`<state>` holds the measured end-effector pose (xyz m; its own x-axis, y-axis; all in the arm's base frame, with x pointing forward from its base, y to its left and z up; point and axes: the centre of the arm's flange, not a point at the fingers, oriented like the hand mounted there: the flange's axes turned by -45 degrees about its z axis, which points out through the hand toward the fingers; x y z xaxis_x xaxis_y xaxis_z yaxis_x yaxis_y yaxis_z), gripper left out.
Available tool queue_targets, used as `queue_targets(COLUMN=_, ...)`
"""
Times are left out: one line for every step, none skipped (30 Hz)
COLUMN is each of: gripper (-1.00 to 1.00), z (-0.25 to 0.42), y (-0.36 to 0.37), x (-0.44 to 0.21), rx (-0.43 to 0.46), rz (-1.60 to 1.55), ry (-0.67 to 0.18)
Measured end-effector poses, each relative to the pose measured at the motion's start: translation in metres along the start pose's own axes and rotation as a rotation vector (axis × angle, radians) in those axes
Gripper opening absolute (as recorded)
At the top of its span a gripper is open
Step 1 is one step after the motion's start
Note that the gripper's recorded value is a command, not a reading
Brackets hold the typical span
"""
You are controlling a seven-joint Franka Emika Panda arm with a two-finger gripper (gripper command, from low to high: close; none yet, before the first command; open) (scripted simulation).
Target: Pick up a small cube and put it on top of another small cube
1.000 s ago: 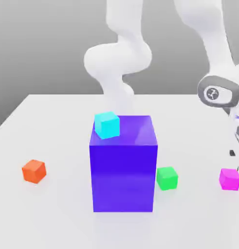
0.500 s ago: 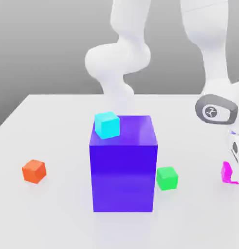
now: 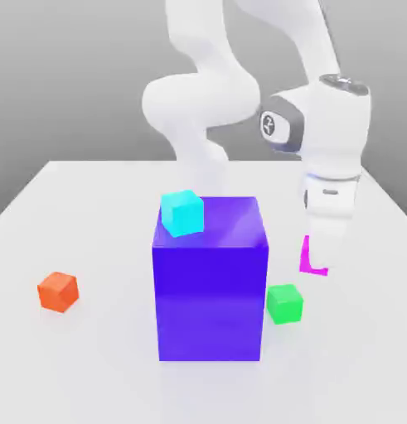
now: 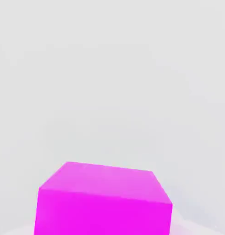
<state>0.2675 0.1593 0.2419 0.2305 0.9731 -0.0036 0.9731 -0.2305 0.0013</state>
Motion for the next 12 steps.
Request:
queue_targets(gripper=-1.00, z=0.004, y=0.000, x=-0.004, rx=0.002, rz=0.003, ry=0.001)
queue_targets(gripper=-1.00, z=0.010, y=0.000, x=-0.006, rx=0.002, rz=0.004, ry=0.002)
queue_targets(gripper=-1.00, z=0.017, y=0.000, x=-0.007, rx=0.003, rz=0.005, ry=0.002)
queue_targets(gripper=-1.00, z=0.024, y=0.000, x=-0.007, rx=0.003, rz=0.006, ry=0.003)
queue_targets(gripper=-1.00, z=0.031, y=0.001, x=-0.008, rx=0.003, rz=0.006, ry=0.003)
queue_targets(gripper=-1.00, z=0.039, y=0.000, x=-0.008, rx=0.003, rz=0.005, ry=0.003)
queue_targets(gripper=-1.00, z=0.046, y=0.000, x=-0.008, rx=0.003, rz=0.006, ry=0.003)
queue_targets(gripper=-1.00, z=0.054, y=0.000, x=-0.008, rx=0.002, rz=0.006, ry=0.002)
queue_targets(gripper=1.00, z=0.061, y=-0.001, x=-0.009, rx=0.002, rz=0.007, ry=0.002)
queue_targets(gripper=1.00, z=0.061, y=-0.001, x=-0.009, rx=0.002, rz=0.007, ry=0.002)
queue_targets(gripper=1.00, z=0.061, y=-0.001, x=-0.009, rx=0.002, rz=0.007, ry=0.002)
queue_targets(gripper=1.00, z=0.061, y=-0.001, x=-0.009, rx=0.002, rz=0.007, ry=0.002)
